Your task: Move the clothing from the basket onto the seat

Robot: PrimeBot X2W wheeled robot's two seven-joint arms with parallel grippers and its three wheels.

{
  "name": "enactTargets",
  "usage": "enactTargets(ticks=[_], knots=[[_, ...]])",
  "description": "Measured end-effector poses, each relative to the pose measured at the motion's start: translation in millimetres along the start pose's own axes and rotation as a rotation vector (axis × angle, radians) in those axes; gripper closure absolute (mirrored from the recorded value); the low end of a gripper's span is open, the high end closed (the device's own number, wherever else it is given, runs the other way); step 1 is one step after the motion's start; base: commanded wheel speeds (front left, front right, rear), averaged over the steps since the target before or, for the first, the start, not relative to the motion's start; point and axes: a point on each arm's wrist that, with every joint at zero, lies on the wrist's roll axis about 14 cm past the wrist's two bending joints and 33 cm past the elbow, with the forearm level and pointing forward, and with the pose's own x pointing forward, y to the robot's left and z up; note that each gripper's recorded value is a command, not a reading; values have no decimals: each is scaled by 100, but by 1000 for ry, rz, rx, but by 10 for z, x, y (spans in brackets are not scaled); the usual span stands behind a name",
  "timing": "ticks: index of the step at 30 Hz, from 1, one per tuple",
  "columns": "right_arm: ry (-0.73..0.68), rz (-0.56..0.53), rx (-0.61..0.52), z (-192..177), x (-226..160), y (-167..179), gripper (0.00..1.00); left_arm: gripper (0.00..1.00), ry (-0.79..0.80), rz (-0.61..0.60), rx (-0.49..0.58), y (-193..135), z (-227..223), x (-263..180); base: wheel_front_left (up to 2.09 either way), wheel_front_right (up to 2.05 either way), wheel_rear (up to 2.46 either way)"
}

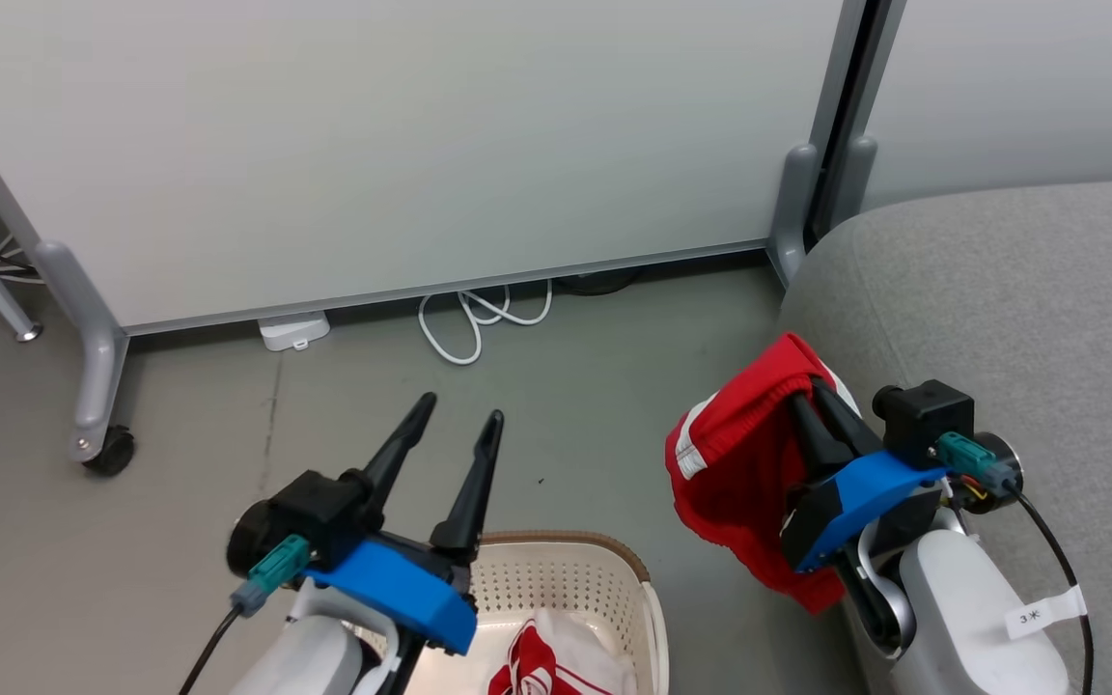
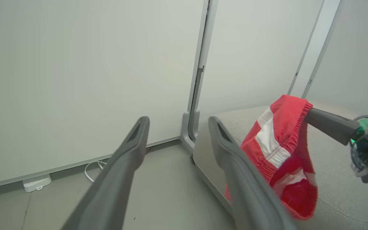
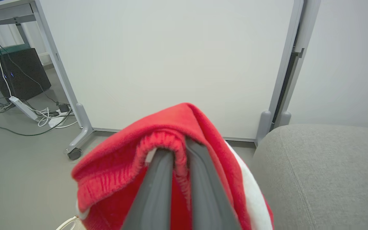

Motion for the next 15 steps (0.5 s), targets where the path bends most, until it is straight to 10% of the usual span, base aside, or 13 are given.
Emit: enactTargets(ticks=[15], knots=[[19, -75, 19, -48, -208, -247, 100, 0, 45, 87, 46, 279, -285, -187, 0, 0, 0]])
